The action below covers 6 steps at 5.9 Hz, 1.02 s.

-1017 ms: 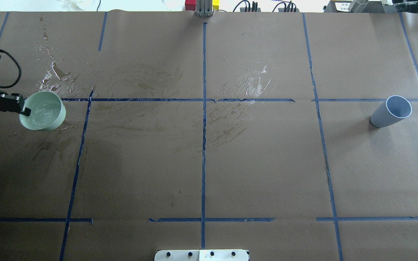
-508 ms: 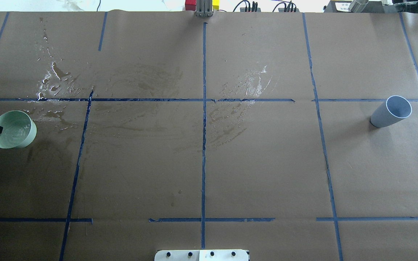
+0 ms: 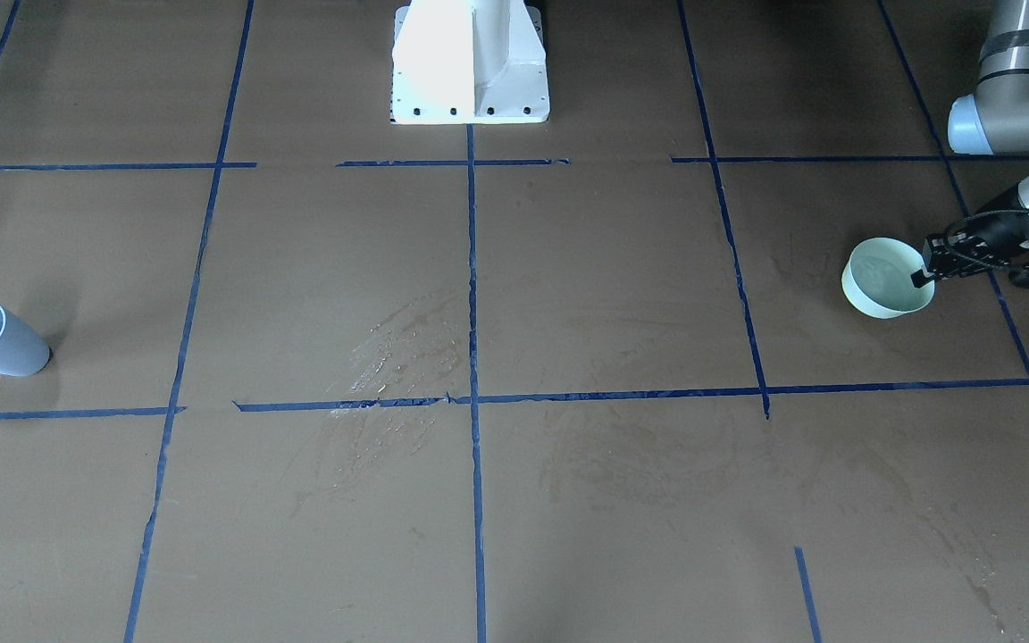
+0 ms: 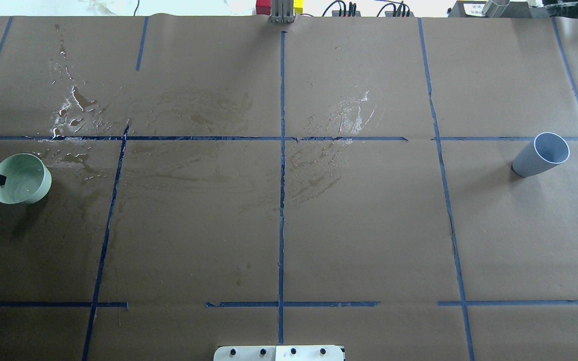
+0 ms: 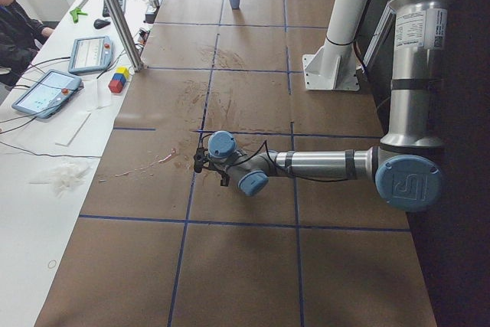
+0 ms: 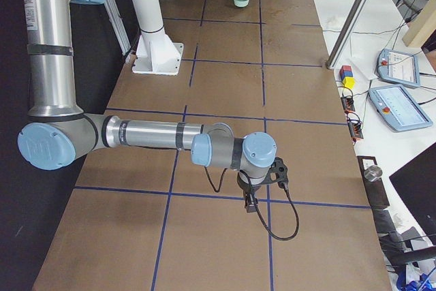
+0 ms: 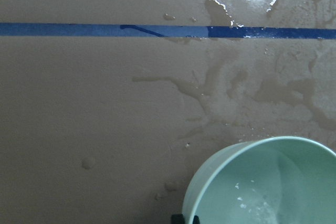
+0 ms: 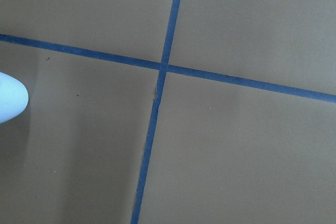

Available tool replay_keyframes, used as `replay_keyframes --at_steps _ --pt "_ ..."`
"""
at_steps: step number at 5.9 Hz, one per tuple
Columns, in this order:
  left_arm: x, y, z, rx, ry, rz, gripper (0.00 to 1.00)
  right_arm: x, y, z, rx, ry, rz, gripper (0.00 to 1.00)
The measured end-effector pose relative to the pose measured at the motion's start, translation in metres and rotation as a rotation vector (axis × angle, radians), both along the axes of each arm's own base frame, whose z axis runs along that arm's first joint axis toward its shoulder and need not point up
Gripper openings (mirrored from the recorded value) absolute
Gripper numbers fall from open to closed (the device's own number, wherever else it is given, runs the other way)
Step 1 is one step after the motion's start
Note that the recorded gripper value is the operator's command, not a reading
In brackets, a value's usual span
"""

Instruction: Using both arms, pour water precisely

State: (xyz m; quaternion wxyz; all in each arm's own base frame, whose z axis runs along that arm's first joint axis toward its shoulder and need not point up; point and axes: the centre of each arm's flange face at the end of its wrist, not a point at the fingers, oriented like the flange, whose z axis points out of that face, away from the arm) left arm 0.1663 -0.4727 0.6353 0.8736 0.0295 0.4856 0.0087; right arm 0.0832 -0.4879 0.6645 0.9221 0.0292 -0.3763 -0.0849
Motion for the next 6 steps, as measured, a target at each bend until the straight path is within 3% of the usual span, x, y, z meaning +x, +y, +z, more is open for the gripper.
replay_keyframes --at_steps 1,2,3,4,5,6 --pt "0.002 -0.004 0.002 -0.003 -0.001 0.000 0.09 0.000 0.000 0.000 0.000 0.000 0.000 1.00" --pt "0.005 -0.008 0.005 -0.008 -0.004 0.001 0.27 0.000 0.000 0.000 0.001 0.001 -0.001 1.00" --pt "0.007 -0.012 0.006 -0.011 -0.005 0.001 0.58 0.000 0.000 0.000 0.001 0.001 -0.001 1.00" --pt "0.008 -0.014 0.006 -0.010 -0.004 0.001 0.77 0.000 0.000 0.000 0.001 0.001 -0.001 1.00" --pt "0.008 -0.014 0.006 -0.010 -0.004 0.001 0.94 0.000 0.000 0.001 0.000 0.001 -0.001 1.00" --pt "0.008 -0.015 0.004 -0.007 -0.003 0.000 0.99 0.000 0.000 0.001 0.000 0.001 -0.001 1.00"
